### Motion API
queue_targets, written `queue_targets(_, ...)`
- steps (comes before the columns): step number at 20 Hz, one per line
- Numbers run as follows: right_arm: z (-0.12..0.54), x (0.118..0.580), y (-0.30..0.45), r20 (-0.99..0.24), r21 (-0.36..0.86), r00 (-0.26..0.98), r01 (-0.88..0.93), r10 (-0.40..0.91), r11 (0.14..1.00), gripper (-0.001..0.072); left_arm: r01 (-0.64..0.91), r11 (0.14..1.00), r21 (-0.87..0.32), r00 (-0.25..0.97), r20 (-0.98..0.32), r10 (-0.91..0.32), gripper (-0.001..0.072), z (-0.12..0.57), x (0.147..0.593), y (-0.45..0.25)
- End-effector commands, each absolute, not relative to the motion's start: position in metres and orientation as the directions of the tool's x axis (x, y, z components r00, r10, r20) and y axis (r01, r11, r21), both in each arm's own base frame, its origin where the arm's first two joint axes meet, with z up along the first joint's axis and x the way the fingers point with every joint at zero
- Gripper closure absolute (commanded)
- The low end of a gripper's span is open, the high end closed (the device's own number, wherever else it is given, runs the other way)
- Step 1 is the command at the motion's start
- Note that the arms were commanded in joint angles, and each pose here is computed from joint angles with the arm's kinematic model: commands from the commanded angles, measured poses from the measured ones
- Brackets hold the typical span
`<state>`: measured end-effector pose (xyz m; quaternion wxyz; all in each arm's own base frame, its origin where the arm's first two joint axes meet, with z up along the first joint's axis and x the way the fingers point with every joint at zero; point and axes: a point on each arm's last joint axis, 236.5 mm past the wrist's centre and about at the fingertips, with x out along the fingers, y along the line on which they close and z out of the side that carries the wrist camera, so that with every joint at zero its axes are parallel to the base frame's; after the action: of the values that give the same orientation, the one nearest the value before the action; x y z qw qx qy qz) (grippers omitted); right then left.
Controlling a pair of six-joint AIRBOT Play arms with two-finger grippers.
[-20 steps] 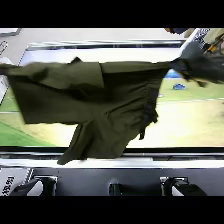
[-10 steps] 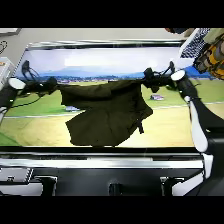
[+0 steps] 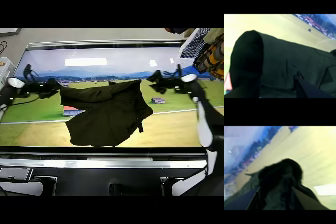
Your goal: Fold the clothes and pants, and hang the long-sleeved shirts on hangers.
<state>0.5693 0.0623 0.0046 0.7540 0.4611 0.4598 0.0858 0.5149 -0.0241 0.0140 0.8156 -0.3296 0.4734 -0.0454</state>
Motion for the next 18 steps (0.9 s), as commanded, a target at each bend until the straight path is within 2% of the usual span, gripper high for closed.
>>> queue_targets(1, 0.003, 0.492, -0.006, -0.789, 0.607, 0.361, 0.328, 0.498, 0.724, 0.0249, -0.268, 0.788, -0.554, 0.442, -0.798, -0.41, 0.0241, 0.038, 0.46, 0.008)
queue_targets(3, -0.002, 0.461, -0.019, -0.817, 0.574, 0.297, 0.336, 0.494, 0.747, 0.0249, -0.3, 0.804, -0.513, 0.404, -0.832, -0.38, 0.0242, 0.044, 0.422, 0.025)
queue_targets(8, -0.059, 0.405, 0.022, -0.824, 0.559, 0.155, 0.372, 0.544, 0.741, 0.0249, -0.393, 0.764, -0.512, 0.382, -0.846, -0.371, 0.0242, 0.02, 0.336, 0.014)
queue_targets(12, -0.079, 0.406, 0.05, -0.83, 0.555, 0.167, 0.348, 0.533, 0.756, 0.0219, -0.438, 0.739, -0.512, 0.348, -0.854, -0.386, 0.0241, -0.001, 0.285, -0.007)
queue_targets(18, -0.09, 0.42, 0.064, -0.835, 0.549, 0.198, 0.361, 0.513, 0.754, 0.022, -0.479, 0.715, -0.509, 0.28, -0.86, -0.426, 0.0241, -0.022, 0.246, -0.026)
